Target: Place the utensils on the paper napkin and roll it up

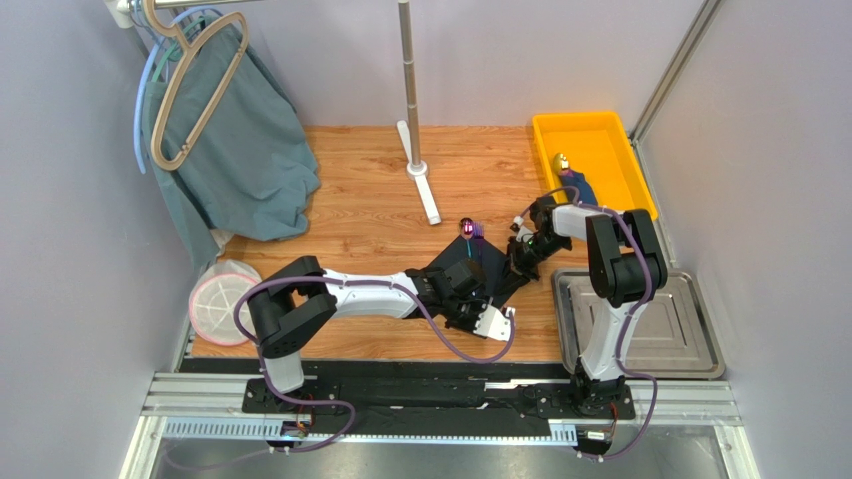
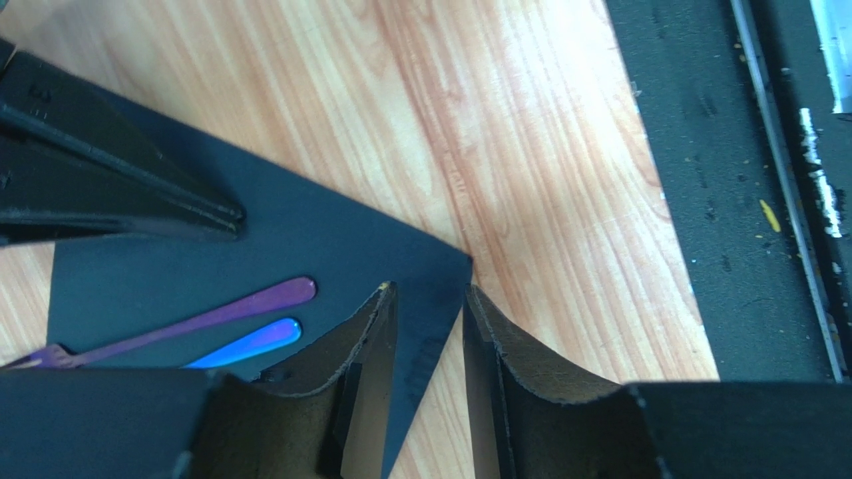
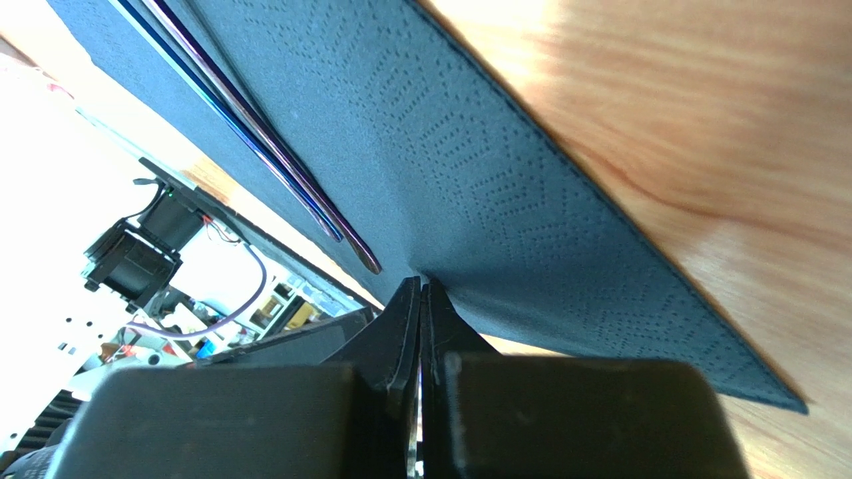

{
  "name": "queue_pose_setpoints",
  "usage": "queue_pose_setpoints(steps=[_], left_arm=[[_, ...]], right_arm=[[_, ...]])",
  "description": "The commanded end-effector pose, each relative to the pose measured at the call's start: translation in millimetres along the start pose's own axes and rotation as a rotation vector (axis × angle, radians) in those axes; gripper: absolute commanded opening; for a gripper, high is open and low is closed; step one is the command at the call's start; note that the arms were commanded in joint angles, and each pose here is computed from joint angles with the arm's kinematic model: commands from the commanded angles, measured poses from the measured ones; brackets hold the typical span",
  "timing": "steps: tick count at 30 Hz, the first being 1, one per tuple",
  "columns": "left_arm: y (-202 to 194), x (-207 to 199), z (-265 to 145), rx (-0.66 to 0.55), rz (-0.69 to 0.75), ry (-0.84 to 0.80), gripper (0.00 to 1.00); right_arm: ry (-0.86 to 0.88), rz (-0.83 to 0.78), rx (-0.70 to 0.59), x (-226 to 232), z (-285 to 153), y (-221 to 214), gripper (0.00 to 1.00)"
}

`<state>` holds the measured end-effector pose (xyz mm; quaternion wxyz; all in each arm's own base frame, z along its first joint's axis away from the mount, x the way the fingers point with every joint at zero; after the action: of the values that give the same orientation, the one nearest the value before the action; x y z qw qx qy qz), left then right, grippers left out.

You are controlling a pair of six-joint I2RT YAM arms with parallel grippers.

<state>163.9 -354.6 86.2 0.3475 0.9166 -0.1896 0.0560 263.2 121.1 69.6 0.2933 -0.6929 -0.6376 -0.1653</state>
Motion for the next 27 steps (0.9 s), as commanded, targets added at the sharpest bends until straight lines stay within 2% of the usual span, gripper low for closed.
queue_pose_setpoints(steps=[1,4,10,14,17,27], left_arm=[[13.4,-2.4,5.9,-0.043,0.068,-0.049,0.4],[10.3,-4.0,10.6,-0.024,0.066,-0.071,0.4],[8.1,-4.2,14.7,-0.012,0.076,-0.087,0.29],[8.6,-3.0,14.7,-0.01,0.064,-0.085,0.09],[9.7,-2.6,13.2,-0.011,0.059,-0.082,0.0],[15.3,11.7,3.9,-0.044,-0.02,-0.069,0.0]], right_arm=[[-0.037,-0.029,-0.013,-5.8,3.1,6.6,0.0],[-0.038,-0.026,-0.014,-6.2,2.9,6.8,0.0],[-0.04,-0.028,-0.009,-6.6,3.8,6.5,0.0],[-0.021,-0.044,-0.01,-0.7,-2.1,4.8,0.0],[0.002,-0.064,-0.005,6.1,-9.0,0.1,0.0],[-0.056,-0.114,0.063,3.9,1.0,-15.5,0.0]])
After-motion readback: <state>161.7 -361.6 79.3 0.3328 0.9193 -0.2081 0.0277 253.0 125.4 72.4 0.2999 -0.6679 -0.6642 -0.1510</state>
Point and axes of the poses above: each gripper's point midway between its finger pads, its own z axis out along the fingers, its own x axis along the line the jaws close on, y = z × x, the point moved 7 cm from there along -z, back along the fingers, and after that the axes turned 4 degrees about -z, right-handed, at the moved point
